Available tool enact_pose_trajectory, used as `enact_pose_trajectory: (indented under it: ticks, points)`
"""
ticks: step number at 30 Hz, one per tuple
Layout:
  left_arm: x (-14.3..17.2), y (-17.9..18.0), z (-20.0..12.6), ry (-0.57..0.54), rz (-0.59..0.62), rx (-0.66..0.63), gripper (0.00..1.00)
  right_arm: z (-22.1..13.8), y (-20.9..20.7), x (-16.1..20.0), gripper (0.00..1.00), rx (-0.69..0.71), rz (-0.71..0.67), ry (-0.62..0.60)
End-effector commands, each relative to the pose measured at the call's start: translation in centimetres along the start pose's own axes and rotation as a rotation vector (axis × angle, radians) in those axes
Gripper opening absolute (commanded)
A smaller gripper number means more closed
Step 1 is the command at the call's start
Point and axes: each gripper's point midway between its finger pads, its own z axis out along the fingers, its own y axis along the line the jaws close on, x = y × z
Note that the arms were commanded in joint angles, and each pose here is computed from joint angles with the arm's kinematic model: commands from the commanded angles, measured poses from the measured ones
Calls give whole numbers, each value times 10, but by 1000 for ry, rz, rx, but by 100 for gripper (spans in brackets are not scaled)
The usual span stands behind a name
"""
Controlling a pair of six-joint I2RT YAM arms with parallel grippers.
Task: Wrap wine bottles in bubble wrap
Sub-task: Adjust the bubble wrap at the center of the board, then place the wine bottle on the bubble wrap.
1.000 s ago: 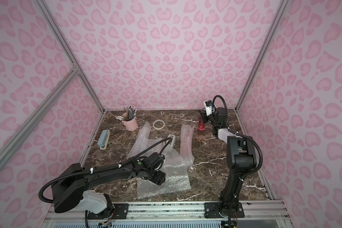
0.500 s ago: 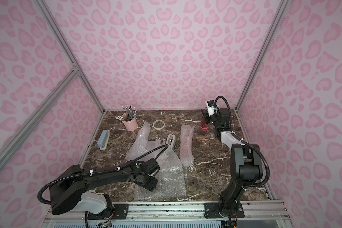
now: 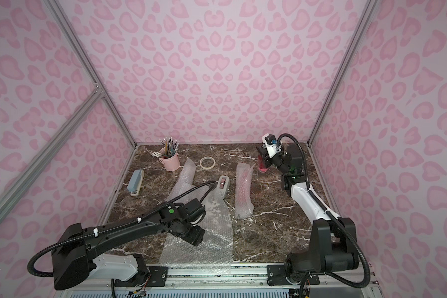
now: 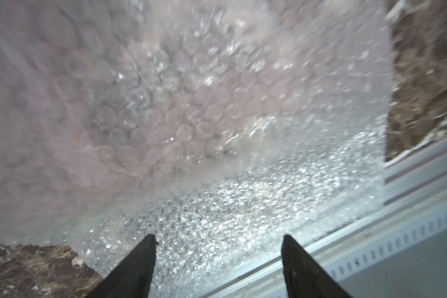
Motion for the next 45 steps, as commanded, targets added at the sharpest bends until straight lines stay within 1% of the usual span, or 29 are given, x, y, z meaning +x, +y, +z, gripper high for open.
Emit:
enact_pose_trajectory:
  ticks: [1,4,8,10,13,16,21,26,28,32,37,45]
  points:
    - [-12,11,-14,-37,-25,8,79,-12,26,-22,1,-58,-60,-46]
    - [-37,23,-22,-111,-81,54,80,-24,61,-30,1,-147,-56,-43]
    - [-73,30,-26,-178,-136,171,81,-42,116,-35,1,-282,-41,-43]
    - [-86,30,-25,-176,-142,209,81,-51,143,-34,1,-358,-17,-45]
    - [-102,35,-19,-165,-131,211,81,-65,183,-32,2,-444,8,-52]
    - [-118,39,-11,-159,-152,250,81,-76,221,-31,1,-531,35,-73]
    - [-133,46,-4,-155,-148,226,81,-85,274,-12,1,-647,64,-34]
    - [-133,50,4,-124,-139,209,82,-88,307,7,1,-703,53,31]
    - [-133,52,4,-120,-134,199,82,-90,313,8,1,-708,57,31]
    - [-136,53,3,-126,-136,196,82,-85,326,19,1,-718,38,74]
    - [-137,60,-5,-136,-149,171,82,-72,347,42,1,-699,-57,185]
    - [-134,81,-38,-203,-197,120,83,-47,394,71,2,-694,-252,385]
